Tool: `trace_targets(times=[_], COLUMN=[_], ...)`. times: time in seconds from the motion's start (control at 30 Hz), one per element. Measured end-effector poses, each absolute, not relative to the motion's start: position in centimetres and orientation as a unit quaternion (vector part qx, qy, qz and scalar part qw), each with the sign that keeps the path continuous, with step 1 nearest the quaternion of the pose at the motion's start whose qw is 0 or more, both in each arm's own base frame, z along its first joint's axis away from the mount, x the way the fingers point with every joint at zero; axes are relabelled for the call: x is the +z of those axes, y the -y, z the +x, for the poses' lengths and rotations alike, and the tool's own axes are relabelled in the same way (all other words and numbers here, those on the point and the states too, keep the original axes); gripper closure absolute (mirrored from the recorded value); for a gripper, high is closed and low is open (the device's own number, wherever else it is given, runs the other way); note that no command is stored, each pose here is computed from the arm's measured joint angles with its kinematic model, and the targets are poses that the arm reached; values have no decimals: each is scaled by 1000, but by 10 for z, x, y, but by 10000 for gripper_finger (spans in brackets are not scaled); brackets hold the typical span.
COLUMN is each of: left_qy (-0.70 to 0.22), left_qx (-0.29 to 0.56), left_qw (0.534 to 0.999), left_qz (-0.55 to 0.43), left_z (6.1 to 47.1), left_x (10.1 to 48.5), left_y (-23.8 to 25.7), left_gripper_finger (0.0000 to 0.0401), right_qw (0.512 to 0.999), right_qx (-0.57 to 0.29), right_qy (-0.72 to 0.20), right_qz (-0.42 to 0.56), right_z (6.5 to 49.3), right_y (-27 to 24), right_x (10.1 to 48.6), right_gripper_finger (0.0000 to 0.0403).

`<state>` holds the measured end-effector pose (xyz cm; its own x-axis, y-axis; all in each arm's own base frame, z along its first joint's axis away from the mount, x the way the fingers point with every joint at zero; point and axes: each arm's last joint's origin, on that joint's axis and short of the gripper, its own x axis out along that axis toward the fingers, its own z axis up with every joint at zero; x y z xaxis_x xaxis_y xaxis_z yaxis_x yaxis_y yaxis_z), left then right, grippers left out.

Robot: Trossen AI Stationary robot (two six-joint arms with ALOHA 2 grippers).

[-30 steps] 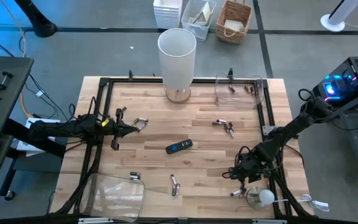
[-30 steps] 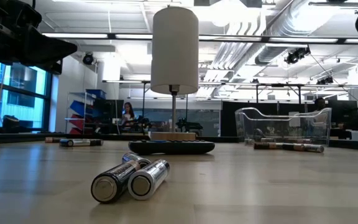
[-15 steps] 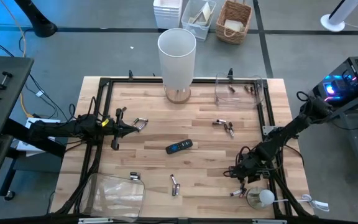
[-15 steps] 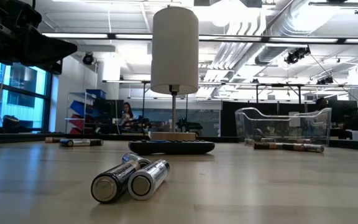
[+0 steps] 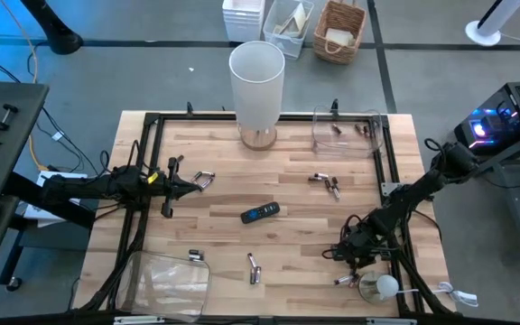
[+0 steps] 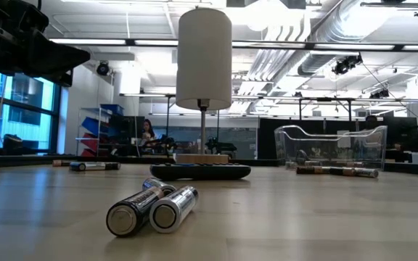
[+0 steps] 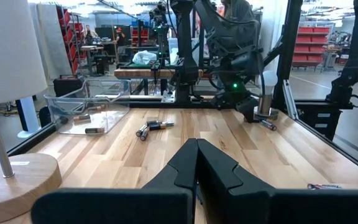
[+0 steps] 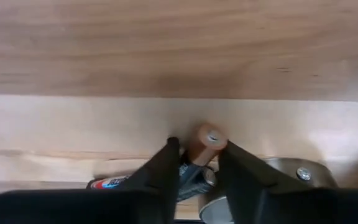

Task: Sort batteries
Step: Put the black battery into the top transparent bin

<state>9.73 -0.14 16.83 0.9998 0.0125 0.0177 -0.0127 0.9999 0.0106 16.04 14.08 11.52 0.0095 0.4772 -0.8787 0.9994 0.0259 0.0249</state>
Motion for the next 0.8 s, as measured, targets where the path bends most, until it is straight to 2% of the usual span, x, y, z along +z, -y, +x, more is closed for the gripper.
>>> trace_targets(times=[0.1,0.33,0.47,0.6,0.8], left_qy=[9,9,9,9,9], left_qx=[6,6,6,6,6], left_qw=[1000,1000,1000,1000,1000], left_qz=[5,5,5,5,5], left_z=[97,97,97,97,97], left_x=[168,168,168,168,168], left_y=[1,1,1,1,1], left_gripper_finger=[400,400,400,400,400], right_qw=[387,428,487,535,665], right_qx=[-341,-332,-349,-332,-304], right_qy=[-613,-604,-560,-514,-347], right_qz=[598,584,572,582,587], right_z=[160,166,172,182,204], right_y=[-140,-138,-127,-114,-78], right_x=[115,126,145,174,225], right_gripper_finger=[365,370,370,370,370])
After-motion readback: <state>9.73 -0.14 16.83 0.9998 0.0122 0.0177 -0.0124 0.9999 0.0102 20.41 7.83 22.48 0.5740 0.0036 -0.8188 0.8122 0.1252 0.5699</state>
